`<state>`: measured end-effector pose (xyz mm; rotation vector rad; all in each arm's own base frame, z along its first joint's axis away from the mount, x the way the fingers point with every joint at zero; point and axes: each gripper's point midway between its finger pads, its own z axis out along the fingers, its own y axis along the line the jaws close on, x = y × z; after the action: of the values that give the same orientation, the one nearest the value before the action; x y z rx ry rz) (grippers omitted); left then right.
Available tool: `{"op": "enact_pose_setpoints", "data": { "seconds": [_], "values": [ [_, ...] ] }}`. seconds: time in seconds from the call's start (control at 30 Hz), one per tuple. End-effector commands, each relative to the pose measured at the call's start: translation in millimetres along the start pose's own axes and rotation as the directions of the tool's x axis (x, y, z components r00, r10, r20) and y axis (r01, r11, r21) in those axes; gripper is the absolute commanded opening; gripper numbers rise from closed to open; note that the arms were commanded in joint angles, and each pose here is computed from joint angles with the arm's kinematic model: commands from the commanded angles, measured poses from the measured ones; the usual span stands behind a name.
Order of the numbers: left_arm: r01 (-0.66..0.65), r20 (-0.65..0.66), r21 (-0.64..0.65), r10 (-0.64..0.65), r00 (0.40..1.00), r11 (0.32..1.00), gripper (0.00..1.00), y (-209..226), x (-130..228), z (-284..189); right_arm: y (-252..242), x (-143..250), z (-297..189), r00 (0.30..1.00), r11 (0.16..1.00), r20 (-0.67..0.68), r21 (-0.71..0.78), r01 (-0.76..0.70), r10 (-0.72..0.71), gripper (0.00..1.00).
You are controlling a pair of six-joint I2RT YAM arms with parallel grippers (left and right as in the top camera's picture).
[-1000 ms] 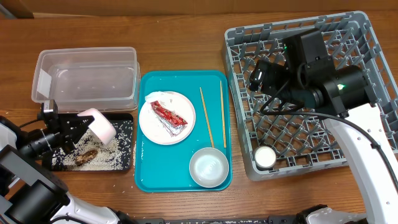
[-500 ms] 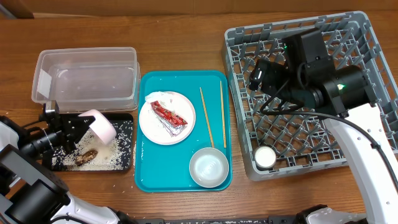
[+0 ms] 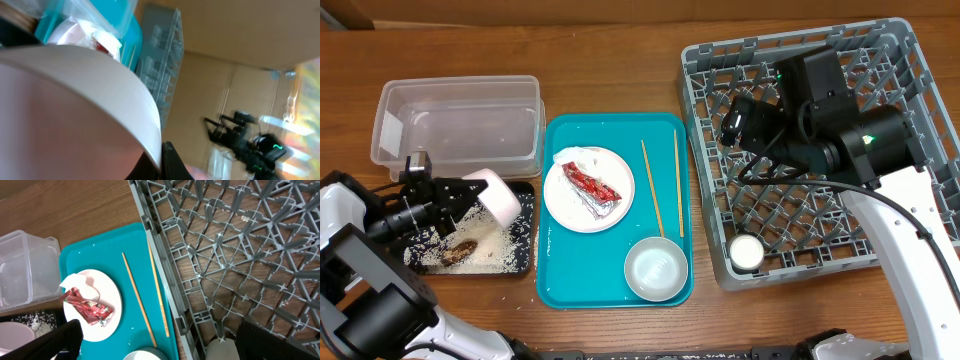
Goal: Sort waste into correct bins and load items into the dishwasher
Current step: 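Tip the plate over the black tray to dump the food, then set the emptied pink plate back on the teal tray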
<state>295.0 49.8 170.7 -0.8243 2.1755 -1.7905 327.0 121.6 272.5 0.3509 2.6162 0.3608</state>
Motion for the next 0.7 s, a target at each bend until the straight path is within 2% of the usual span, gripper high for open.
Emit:
{"op": "enact_pose_setpoints", "data": {
  "seconds": [0.0, 0.17, 0.23, 0.3, 0.33, 0.37, 0.4, 0.47, 0.5, 0.6, 0.63, 0.67],
  "values": [
    [-0.131, -0.041, 0.047, 0.133, 0.99, 0.99, 0.04, -28, 16, 20, 2, -3, -3, 1.0, 1.0, 0.013, -0.002, 0.007, -0.007, 1.0],
    [-0.334, -0.125, 0.103, 0.345, 0.93, 0.937, 0.04, -82, 54, 55, 2, -3, -3, 1.0, 1.0, 0.011, -0.001, 0.007, -0.007, 1.0],
    [-0.397, -0.211, 0.118, 0.414, 0.886, 0.91, 0.04, -100, 75, 77, 2, -3, -3, 1.0, 1.0, 0.011, -0.001, 0.007, -0.007, 1.0],
    [-0.455, -0.357, 0.106, 0.461, 0.812, 0.884, 0.04, -114, 102, 119, 2, -3, -3, 1.0, 1.0, 0.011, -0.001, 0.007, -0.007, 1.0],
    [-0.473, -0.41, 0.039, 0.446, 0.796, 0.88, 0.04, -109, 106, 136, 2, -3, -3, 1.0, 1.0, 0.011, -0.001, 0.007, -0.007, 1.0],
    [-0.496, -0.456, -0.125, 0.394, 0.798, 0.859, 0.04, -94, 106, 159, 2, -3, -3, 1.0, 1.0, 0.011, -0.001, 0.007, -0.007, 1.0],
    [-0.511, -0.461, -0.222, 0.373, 0.805, 0.83, 0.04, -86, 106, 171, 1, -2, -3, 1.0, 1.0, 0.009, 0.001, 0.007, -0.007, 1.0],
    [-0.589, -0.479, -0.288, 0.419, 0.771, 0.755, 0.04, -85, 121, 209, -1, 1, -3, 1.0, 1.0, -0.004, 0.01, 0.006, -0.006, 1.0],
    [-0.601, -0.477, -0.299, 0.429, 0.767, 0.742, 0.04, -86, 126, 219, -2, 2, -3, 1.0, 1.0, -0.007, 0.012, 0.006, -0.006, 1.0],
    [-0.601, -0.462, -0.445, 0.405, 0.789, 0.664, 0.04, -68, 139, 235, -2, 3, -3, 1.0, 1.0, -0.01, 0.014, 0.006, -0.006, 1.0],
    [-0.572, -0.449, -0.551, 0.361, 0.817, 0.608, 0.04, -52, 140, 228, -2, 2, -3, 1.0, 1.0, -0.01, 0.014, 0.006, -0.006, 1.0],
    [-0.544, -0.432, -0.668, 0.331, 0.839, 0.508, 0.04, -33, 139, 213, -2, 2, -3, 1.0, 1.0, -0.01, 0.014, 0.006, -0.006, 1.0]
  ]
}}
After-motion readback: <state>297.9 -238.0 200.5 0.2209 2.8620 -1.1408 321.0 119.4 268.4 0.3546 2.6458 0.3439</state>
